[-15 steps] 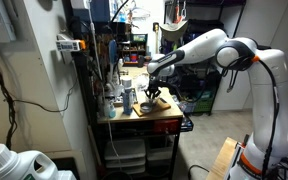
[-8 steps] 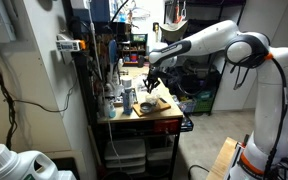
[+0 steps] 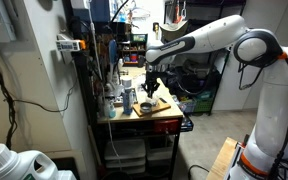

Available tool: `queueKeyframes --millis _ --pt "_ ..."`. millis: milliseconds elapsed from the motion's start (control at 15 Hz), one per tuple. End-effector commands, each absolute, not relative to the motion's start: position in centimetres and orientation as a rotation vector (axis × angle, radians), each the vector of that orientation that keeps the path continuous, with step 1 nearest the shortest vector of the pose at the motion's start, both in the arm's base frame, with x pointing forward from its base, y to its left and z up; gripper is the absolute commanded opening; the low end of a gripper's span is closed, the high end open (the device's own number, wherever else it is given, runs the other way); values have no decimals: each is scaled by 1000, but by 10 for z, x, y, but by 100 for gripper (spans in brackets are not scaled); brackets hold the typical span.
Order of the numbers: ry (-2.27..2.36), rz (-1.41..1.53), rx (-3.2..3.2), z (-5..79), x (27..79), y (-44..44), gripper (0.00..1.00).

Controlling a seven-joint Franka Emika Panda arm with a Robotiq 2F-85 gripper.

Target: Take a metal object out of the plastic bowl and place it into the metal bowl then put the metal bowl into the plastic bowl

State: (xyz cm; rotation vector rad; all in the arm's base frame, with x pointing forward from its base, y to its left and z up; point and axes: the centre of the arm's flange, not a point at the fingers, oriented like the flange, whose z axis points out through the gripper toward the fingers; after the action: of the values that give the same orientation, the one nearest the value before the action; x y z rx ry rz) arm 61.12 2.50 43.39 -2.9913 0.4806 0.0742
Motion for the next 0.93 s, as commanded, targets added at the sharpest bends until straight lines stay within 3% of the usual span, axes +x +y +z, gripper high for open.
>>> queueKeyframes --millis 0,467,533,667,800,867 --pt "364 67 -3061 405 601 36 4" --pt "327 -18 -3060 364 609 42 4" --pt "329 -13 -3060 360 609 41 7" --pt "333 -8 -3055 356 610 41 23" --pt "343 -23 -3040 358 611 41 28" --pt "343 -39 -3030 360 611 41 20"
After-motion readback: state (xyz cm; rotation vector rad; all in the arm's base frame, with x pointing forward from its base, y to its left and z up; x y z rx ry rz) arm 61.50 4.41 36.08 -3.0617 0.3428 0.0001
